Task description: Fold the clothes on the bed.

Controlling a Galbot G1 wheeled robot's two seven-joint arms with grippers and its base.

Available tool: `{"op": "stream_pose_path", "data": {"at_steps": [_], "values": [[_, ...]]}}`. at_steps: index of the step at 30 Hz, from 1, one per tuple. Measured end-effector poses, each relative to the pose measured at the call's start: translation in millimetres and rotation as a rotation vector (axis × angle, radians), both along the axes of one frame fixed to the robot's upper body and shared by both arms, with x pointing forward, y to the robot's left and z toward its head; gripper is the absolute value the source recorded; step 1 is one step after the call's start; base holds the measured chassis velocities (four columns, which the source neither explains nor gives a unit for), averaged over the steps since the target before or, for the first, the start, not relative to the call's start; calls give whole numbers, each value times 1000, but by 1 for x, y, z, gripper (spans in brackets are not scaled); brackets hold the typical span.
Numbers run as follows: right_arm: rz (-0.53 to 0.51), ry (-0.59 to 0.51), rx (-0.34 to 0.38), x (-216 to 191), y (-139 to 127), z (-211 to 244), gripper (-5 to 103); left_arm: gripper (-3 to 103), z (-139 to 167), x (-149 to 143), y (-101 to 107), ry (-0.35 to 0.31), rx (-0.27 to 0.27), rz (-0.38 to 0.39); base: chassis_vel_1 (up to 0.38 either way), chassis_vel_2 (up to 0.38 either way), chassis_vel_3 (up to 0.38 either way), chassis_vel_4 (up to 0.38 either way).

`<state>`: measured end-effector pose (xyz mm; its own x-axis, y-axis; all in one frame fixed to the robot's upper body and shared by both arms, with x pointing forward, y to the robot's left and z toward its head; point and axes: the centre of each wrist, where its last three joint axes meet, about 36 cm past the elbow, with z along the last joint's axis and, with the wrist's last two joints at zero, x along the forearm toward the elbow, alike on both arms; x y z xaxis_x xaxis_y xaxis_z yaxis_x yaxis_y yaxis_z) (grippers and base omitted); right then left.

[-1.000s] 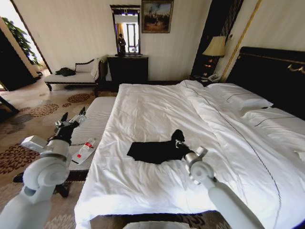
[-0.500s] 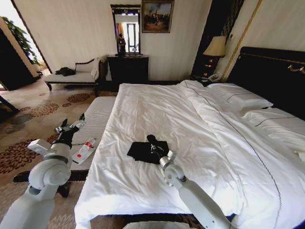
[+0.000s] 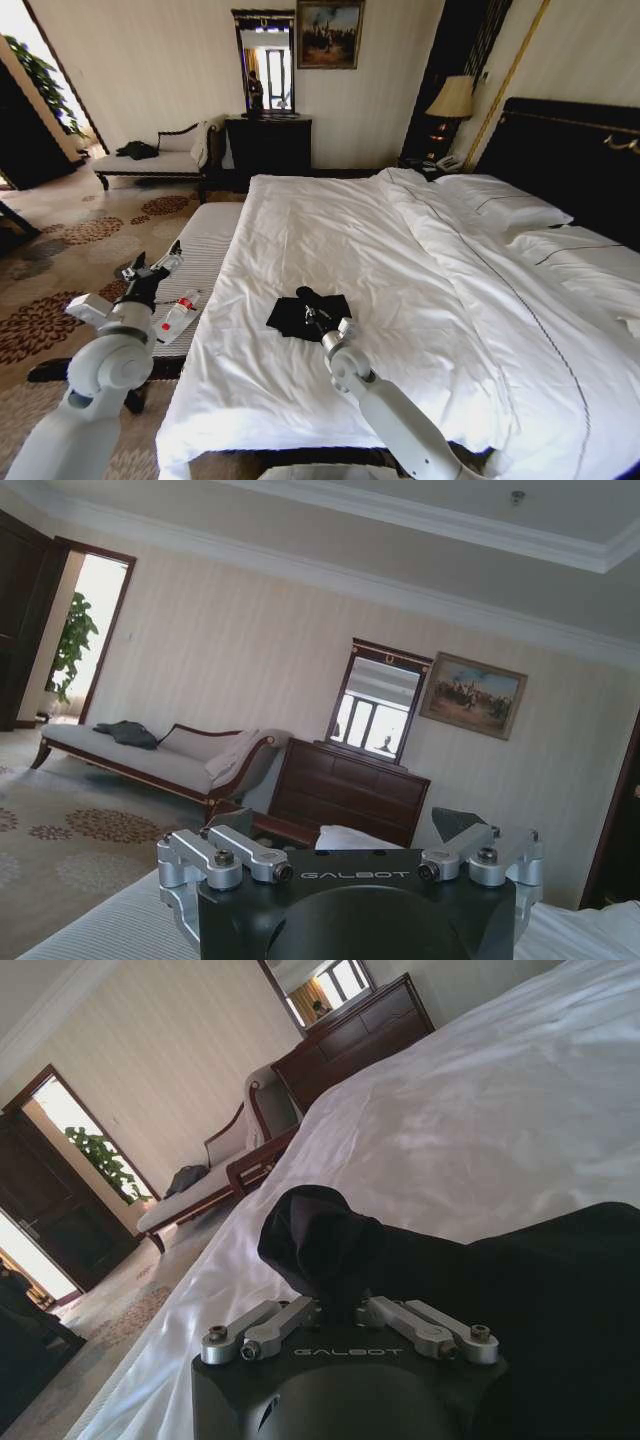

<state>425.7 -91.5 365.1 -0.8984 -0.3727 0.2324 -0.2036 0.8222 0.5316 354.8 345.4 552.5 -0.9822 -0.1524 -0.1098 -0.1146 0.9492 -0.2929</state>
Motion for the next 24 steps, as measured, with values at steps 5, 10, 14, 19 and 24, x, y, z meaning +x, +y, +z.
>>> {"op": "stream_pose_path", "data": {"at_steps": [5,10,14,19,24], "values": [[14,-1,6,-2,9,1,6,100,-1,-1,1,4,5,6,0,0,0,0],[16,-15,-11,-3,13,-5,11,100,-2,-1,1,7,6,11,0,0,0,0],[41,-116,25,-4,12,-3,21,100,-2,-2,0,7,4,9,0,0,0,0],[111,-323,54,-18,10,6,38,100,-2,-3,-3,8,-6,-1,0,0,0,0],[163,-431,44,-30,-4,8,60,100,-4,-2,-3,11,-11,2,0,0,0,0]]}}
